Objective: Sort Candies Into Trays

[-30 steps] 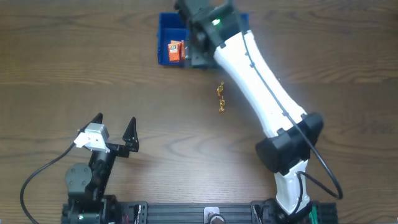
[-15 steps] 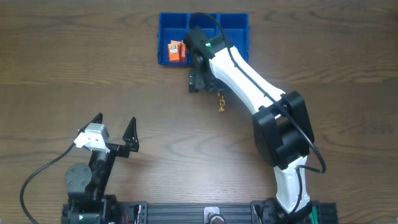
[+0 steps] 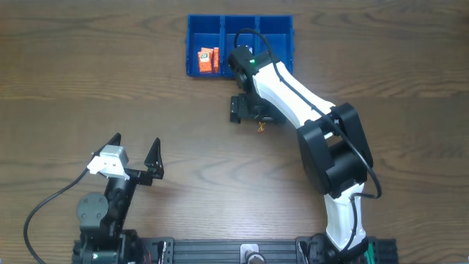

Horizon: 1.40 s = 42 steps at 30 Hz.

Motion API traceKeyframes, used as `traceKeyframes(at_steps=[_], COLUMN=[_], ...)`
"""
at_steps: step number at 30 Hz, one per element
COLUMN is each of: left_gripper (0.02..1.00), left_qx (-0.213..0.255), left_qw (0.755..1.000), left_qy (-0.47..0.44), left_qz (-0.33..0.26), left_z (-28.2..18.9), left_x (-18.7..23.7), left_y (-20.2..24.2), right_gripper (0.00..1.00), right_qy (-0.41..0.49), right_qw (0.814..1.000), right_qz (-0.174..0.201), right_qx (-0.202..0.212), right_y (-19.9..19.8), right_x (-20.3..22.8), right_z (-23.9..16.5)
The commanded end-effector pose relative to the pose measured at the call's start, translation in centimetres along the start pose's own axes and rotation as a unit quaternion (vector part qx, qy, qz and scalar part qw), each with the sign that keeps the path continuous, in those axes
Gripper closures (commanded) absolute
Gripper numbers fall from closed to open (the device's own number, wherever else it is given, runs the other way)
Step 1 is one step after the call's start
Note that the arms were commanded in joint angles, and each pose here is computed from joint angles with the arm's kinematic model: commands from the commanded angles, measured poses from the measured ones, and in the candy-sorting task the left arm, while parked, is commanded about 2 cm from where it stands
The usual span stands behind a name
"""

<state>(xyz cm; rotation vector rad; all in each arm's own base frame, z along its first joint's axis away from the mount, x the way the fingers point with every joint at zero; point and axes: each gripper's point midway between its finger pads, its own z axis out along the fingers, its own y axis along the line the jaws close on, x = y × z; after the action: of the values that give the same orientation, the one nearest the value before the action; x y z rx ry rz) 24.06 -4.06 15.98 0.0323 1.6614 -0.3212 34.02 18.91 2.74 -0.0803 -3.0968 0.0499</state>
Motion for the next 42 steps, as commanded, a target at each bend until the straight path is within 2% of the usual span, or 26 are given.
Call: traceKeyframes(at_steps=[1, 9, 16, 24, 37, 42], left_gripper=[0.02, 0.02, 0.02, 0.02, 0.02, 0.02], left_qx=[0.012, 0.012, 0.012, 0.012, 0.012, 0.012], left_qw=[1.0, 1.0, 1.0, 1.0, 1.0, 1.0], left_qy=[0.027, 0.027, 0.027, 0.027, 0.027, 0.027], left_qz=[-0.008, -0.008, -0.008, -0.008, -0.008, -0.008], left_z=[0.1, 0.1, 0.1, 0.1, 0.1, 0.1], left_x=[1.8, 1.8, 1.8, 1.8, 1.7, 1.7], left_y=[-0.2, -0.2, -0.2, -0.2, -0.2, -0.2], right_gripper=[0.014, 0.082, 0.261, 0.345, 0.579, 0.627], right_qy=[0.01, -0.005, -0.01, -0.012, -0.015, -0.015], right_qw=[1.0, 1.0, 1.0, 1.0, 1.0, 1.0], right_qz=[0.007, 0.018, 0.018, 0.021, 0.022, 0.022], right_qx=[-0.012, -0.019, -0.018, -0.017, -0.014, -0.011], right_y=[-0.1, -0.6, -0.6, -0.9, -1.1, -1.2], right_x=[0.4, -0.6, -0.9, -0.9, -1.0, -0.9], right_z=[1.2, 2.0, 2.0, 2.6, 2.8, 2.8])
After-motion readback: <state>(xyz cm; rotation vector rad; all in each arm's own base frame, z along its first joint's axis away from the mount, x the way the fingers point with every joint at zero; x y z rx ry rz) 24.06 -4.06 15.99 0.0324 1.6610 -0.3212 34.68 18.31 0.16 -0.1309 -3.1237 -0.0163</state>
